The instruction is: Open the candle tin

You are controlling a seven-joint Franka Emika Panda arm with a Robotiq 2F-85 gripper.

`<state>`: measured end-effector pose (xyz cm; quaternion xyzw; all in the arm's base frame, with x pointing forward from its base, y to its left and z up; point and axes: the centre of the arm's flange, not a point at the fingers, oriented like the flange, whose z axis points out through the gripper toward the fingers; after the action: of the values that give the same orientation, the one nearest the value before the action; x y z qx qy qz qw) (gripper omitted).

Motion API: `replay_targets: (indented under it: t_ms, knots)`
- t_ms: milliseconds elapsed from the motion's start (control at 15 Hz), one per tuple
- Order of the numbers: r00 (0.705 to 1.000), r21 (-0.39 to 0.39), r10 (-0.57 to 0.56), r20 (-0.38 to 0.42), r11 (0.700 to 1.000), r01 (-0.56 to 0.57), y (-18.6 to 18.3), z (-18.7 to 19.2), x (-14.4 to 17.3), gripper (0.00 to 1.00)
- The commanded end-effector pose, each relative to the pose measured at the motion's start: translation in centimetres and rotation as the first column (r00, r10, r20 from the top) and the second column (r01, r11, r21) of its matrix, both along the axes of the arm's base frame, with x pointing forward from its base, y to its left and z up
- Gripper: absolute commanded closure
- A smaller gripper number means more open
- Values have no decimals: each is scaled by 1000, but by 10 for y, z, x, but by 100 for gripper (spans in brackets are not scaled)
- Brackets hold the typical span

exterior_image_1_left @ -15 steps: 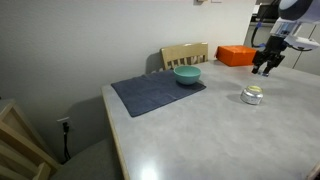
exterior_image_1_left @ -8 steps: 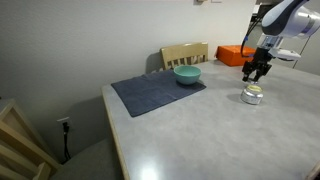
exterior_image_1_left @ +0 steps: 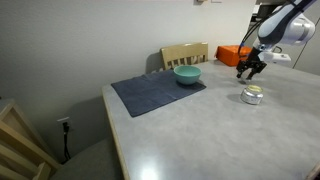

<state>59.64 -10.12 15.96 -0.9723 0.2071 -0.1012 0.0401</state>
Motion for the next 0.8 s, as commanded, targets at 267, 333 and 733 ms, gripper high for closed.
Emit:
replay_targets:
  t_ms: [267,333,733]
  knots:
    - [985,-4,-127,-118,992,127,-13,-14,8,57]
    - [982,-3,-137,-129,991,137,-14,-13,8,57]
    - [974,16,-139,-178,989,144,-12,-17,14,57]
